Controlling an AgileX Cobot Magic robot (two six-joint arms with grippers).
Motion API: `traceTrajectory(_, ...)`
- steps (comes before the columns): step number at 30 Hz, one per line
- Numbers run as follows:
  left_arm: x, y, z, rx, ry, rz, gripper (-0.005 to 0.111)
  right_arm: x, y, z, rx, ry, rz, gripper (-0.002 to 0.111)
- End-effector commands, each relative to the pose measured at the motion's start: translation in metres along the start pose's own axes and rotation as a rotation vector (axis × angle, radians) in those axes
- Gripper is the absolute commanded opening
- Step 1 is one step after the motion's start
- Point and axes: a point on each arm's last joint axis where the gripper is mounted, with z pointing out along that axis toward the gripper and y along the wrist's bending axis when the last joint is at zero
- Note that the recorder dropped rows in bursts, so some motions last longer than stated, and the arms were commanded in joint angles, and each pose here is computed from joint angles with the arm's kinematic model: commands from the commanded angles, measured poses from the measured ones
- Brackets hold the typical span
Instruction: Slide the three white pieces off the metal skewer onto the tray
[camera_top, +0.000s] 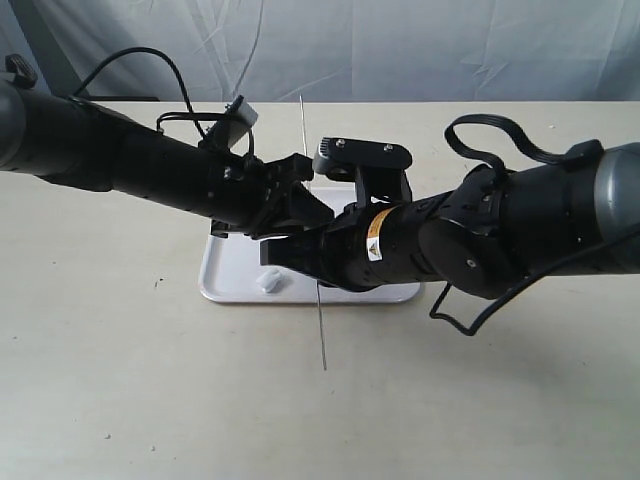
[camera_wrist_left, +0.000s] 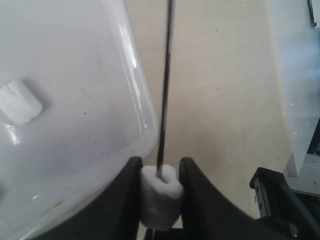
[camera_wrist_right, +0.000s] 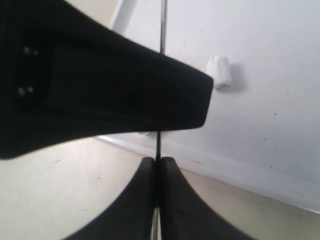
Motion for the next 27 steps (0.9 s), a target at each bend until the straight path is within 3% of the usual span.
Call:
traceTrajectory(1, 0.0008, -0.0017, -0.0003, 0.013, 0.013, 0.013, 0.024, -0.0040, 0.0007, 0.0003, -0.012, -0.022, -0.006, -0.001)
traceTrajectory(27, -0.0037, 0.0025, -0.0004, -0.034, -0.036, 0.022, 0.023, 0.0032, 0.0004, 0.0003, 0.023, 0.036, -0.015, -0.001)
